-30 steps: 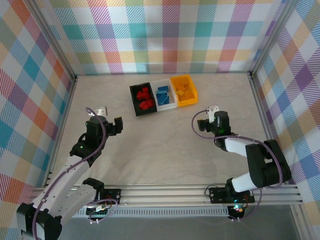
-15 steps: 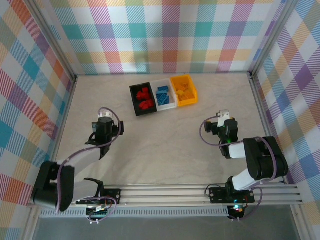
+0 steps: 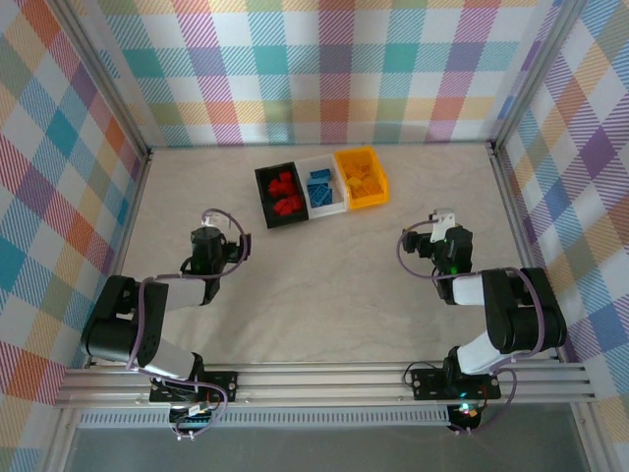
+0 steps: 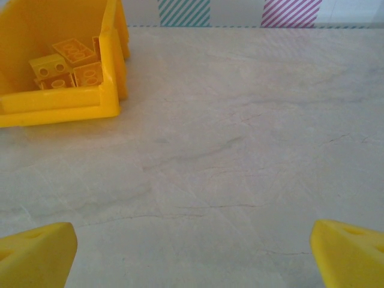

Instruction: Sort the legos into containers by color

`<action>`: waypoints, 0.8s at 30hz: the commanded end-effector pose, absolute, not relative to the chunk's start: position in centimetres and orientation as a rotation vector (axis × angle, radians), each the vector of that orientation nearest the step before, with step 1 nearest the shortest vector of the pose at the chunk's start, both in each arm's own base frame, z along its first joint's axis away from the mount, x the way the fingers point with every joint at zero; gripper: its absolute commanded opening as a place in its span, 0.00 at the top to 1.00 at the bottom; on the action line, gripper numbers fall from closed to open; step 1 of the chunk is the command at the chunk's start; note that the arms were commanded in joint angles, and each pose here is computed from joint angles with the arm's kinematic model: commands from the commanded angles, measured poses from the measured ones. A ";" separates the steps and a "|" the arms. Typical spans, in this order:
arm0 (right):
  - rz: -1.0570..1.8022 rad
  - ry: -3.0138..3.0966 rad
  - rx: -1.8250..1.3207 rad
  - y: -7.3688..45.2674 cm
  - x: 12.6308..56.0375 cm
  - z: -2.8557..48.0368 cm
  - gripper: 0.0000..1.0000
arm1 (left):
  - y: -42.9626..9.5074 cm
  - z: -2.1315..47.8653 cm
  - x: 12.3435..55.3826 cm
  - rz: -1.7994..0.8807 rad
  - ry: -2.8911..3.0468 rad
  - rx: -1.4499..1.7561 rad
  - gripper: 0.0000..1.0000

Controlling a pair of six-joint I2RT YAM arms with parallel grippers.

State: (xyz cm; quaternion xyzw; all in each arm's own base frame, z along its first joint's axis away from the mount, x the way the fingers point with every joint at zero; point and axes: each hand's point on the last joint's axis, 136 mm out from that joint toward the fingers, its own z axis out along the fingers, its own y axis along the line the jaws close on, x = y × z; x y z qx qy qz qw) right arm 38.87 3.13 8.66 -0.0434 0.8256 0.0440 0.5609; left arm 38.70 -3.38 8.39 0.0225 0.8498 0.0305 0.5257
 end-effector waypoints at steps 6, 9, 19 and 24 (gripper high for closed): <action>0.145 1.934 -0.097 3.3 39.5 9.3 0.00 | -1.5 8.2 39.6 0.034 1.964 -0.073 0.00; 0.150 1.936 -0.096 3.3 39.6 9.3 0.00 | -0.5 7.9 39.7 0.025 1.987 -0.124 0.00; 0.155 1.944 -0.083 3.0 39.6 9.2 0.00 | -0.5 8.0 39.7 0.026 1.981 -0.123 0.00; 0.154 1.944 -0.083 3.0 39.6 9.2 0.00 | -0.5 8.0 39.7 0.026 1.982 -0.124 0.00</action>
